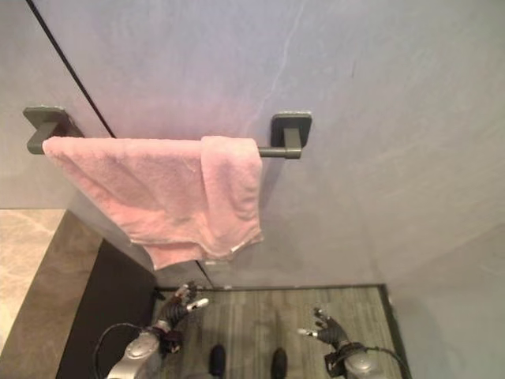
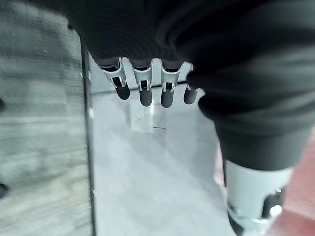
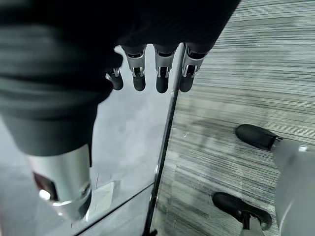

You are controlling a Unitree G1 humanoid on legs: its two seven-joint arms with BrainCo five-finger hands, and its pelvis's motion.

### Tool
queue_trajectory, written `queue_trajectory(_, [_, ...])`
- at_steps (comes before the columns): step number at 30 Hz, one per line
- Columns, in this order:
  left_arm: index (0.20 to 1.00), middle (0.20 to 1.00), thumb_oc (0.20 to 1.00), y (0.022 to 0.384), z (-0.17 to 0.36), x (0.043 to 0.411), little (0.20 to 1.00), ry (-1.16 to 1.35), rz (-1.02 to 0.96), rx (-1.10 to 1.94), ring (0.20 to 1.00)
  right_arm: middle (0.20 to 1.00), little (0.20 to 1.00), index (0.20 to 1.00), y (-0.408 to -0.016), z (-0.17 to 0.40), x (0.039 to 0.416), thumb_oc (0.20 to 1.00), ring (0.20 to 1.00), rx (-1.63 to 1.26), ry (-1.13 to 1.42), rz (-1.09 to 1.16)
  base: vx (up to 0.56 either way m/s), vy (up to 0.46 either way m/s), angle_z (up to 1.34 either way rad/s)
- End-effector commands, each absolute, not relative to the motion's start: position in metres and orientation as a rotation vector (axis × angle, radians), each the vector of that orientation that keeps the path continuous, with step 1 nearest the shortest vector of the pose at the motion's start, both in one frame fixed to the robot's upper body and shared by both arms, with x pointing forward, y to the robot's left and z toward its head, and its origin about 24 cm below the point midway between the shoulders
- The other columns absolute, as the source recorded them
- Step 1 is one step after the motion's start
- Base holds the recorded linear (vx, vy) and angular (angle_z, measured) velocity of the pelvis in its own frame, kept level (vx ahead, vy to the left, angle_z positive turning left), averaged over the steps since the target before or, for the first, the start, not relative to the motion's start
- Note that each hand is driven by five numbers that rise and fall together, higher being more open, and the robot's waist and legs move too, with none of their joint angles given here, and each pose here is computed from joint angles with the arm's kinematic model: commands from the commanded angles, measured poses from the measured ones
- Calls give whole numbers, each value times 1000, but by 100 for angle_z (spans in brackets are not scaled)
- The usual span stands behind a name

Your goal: Put brush and paste in cup on sink, flatten towel.

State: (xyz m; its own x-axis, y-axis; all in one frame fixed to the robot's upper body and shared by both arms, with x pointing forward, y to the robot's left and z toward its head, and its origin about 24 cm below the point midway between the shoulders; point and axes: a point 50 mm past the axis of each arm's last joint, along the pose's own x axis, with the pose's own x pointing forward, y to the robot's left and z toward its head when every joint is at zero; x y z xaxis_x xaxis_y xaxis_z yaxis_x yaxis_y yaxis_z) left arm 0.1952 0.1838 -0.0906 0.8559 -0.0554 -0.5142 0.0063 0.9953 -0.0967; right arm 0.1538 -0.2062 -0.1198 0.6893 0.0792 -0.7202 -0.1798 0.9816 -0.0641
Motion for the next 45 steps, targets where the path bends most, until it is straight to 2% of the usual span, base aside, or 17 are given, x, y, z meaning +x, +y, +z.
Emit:
queue_trajectory(1, [1000,1000,1000,183,-63,225,1000,365,1,-155,1000,1000,1000,1000,-204,-109,173,1000,1000,-99,702,105,0,0,0])
queue_trajectory(5, [1000,1000,1000,181,-44,235,1000,271,5,-232,1000,1000,1000,1000,-204,-112,171,1000,1000,-79,721,76,-2,-4,1])
queue_trajectory(12, [1000,1000,1000,174,-24,236,1000,173,-18,-553,1000,1000,1000,1000,-215,-134,143,1000,1000,55,869,-81,-8,-36,7])
queue_trajectory(20, [1000,1000,1000,168,7,231,1000,68,-192,-543,1000,1000,1000,1000,-224,-150,118,1000,1000,71,1001,-172,-4,-30,5])
queue_trajectory(30, [1000,1000,1000,158,21,226,1000,48,-347,-435,1000,1000,1000,1000,-226,-149,119,1000,1000,43,994,-145,-7,-3,6])
queue_trajectory(45, [1000,1000,1000,153,35,245,1000,-36,-315,-454,1000,1000,1000,1000,-224,-150,116,1000,1000,93,993,-178,0,0,0])
